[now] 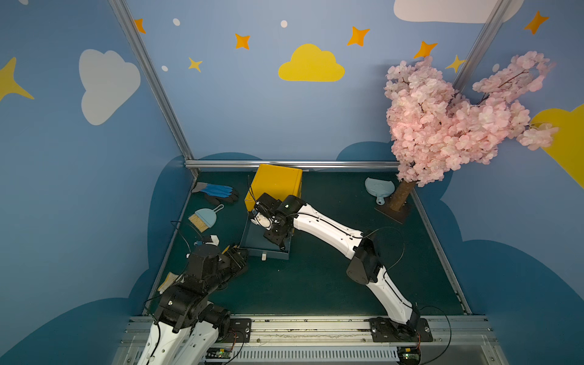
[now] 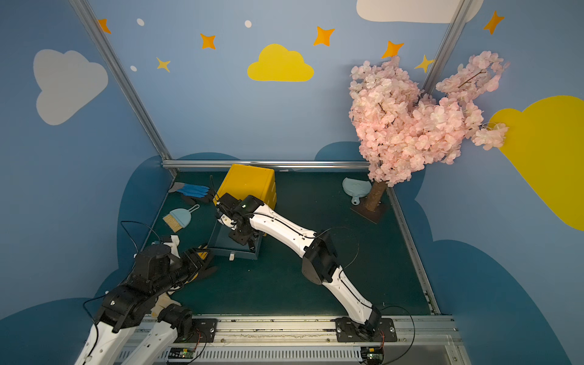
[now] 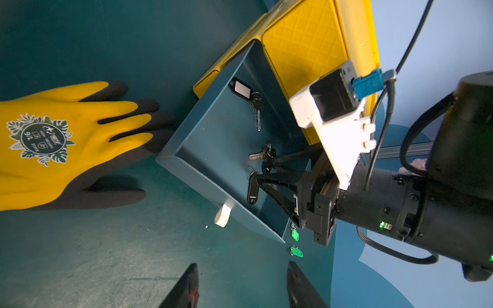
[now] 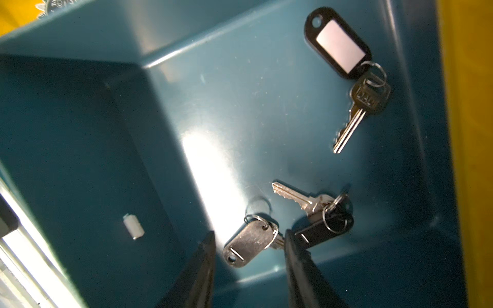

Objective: Take the keys out of the drawer
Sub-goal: Pick up the key from the drawer.

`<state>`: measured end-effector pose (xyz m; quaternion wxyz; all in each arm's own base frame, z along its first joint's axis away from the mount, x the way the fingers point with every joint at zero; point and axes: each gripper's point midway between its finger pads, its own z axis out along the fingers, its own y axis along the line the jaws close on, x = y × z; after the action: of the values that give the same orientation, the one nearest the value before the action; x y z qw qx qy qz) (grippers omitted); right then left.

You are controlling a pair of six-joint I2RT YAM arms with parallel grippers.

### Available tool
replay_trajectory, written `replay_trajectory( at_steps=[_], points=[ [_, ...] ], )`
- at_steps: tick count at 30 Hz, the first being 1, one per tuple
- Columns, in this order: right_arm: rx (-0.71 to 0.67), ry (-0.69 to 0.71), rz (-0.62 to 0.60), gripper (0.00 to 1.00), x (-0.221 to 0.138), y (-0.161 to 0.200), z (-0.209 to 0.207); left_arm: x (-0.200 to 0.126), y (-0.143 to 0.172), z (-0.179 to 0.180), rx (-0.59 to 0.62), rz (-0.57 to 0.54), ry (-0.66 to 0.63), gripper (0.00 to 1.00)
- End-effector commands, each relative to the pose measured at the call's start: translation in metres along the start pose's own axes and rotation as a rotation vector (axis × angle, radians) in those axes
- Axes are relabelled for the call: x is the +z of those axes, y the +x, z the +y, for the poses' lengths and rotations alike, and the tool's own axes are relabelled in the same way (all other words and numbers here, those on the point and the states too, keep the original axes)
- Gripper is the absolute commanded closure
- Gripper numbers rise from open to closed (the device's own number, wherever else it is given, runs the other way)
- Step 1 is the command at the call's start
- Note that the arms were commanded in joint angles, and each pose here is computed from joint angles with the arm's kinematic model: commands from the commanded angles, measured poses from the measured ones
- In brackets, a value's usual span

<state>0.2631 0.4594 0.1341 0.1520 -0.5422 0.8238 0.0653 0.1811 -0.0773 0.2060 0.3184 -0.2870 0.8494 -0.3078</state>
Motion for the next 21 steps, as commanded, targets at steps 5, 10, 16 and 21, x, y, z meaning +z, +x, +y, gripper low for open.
replay_trajectory(
  at_steps=[5,10,16,21],
  points=[
    [0.004,0.006,0.071,0.56,0.025,0.015,-0.004,-0.008,-0.004,-0.008,0.048,-0.008,0.016,0.46],
    [0.017,0.009,0.112,0.55,0.033,0.024,-0.006,-0.009,-0.003,-0.008,0.056,-0.003,0.014,0.46],
    [0.035,0.033,0.148,0.56,0.043,0.032,-0.011,-0.009,-0.001,-0.005,0.053,0.002,0.011,0.46],
    [0.043,0.035,0.147,0.65,0.043,0.032,-0.013,-0.009,0.0,-0.004,0.047,0.003,0.011,0.46]
  ],
)
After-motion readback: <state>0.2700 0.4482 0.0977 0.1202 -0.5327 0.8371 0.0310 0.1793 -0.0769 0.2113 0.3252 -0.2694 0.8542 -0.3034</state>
